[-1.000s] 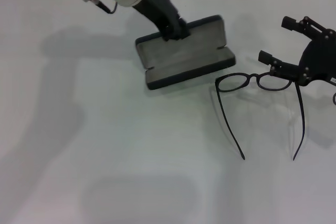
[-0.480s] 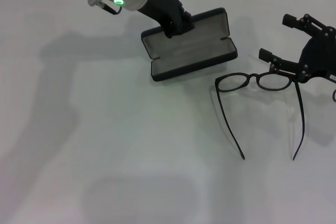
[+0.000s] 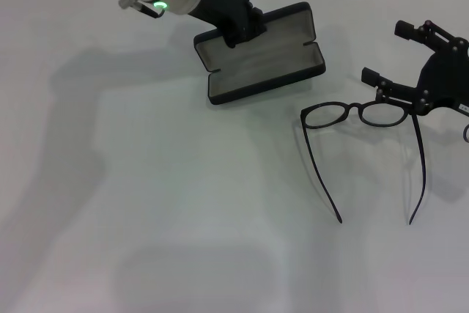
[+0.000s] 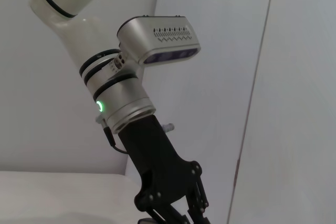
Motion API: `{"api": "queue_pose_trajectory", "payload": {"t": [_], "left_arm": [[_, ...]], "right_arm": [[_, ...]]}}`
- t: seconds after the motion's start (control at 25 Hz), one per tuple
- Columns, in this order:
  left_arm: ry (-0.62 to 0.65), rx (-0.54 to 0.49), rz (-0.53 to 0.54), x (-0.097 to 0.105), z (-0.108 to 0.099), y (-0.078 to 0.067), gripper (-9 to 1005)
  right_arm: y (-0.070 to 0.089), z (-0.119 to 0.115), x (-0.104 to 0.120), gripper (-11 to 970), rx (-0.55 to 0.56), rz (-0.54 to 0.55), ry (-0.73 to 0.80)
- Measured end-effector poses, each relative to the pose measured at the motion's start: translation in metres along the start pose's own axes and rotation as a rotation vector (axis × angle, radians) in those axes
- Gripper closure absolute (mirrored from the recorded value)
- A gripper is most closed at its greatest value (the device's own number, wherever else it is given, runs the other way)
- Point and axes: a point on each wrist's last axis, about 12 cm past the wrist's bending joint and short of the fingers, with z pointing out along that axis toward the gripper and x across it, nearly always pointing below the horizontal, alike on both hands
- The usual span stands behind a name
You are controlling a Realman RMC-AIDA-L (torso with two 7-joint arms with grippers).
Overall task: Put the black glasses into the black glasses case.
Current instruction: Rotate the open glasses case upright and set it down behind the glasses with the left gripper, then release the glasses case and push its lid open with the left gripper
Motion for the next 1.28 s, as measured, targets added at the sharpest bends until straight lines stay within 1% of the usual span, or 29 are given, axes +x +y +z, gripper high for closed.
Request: {"api": "queue_pose_trajectory", "payload": {"t": [0.2,0.52,0.76,0.96,1.2,1.28], "left_arm": [[-0.008,0.004,-0.003,0.001,0.004,-0.004,804],[-0.009,-0.003,0.005,0.002,0.002,-0.002,797],[0.021,0.013,0.026,-0.001,0.001,-0.001,791],[0.045,0.026,-0.038,-0.003,-0.001,0.001,787],[0.05,0.092,-0.074,-0.003,-0.009,-0.001,563],[0.022,0.112,-0.094,-0.005,-0.012,-0.002,541]], "right_arm": [[0.001,0.0,0.0,85,0.0,-0.01,-0.001],[0.001,0.0,0.0,86,0.0,-0.01,0.0],[0.0,-0.001,0.0,86,0.001,-0.011,0.001],[0.0,-0.001,0.0,85,0.0,-0.012,0.001],[0.0,0.003,-0.001,85,-0.004,-0.013,-0.006],[0.0,0.004,-0.001,85,-0.006,-0.013,-0.007]]}}
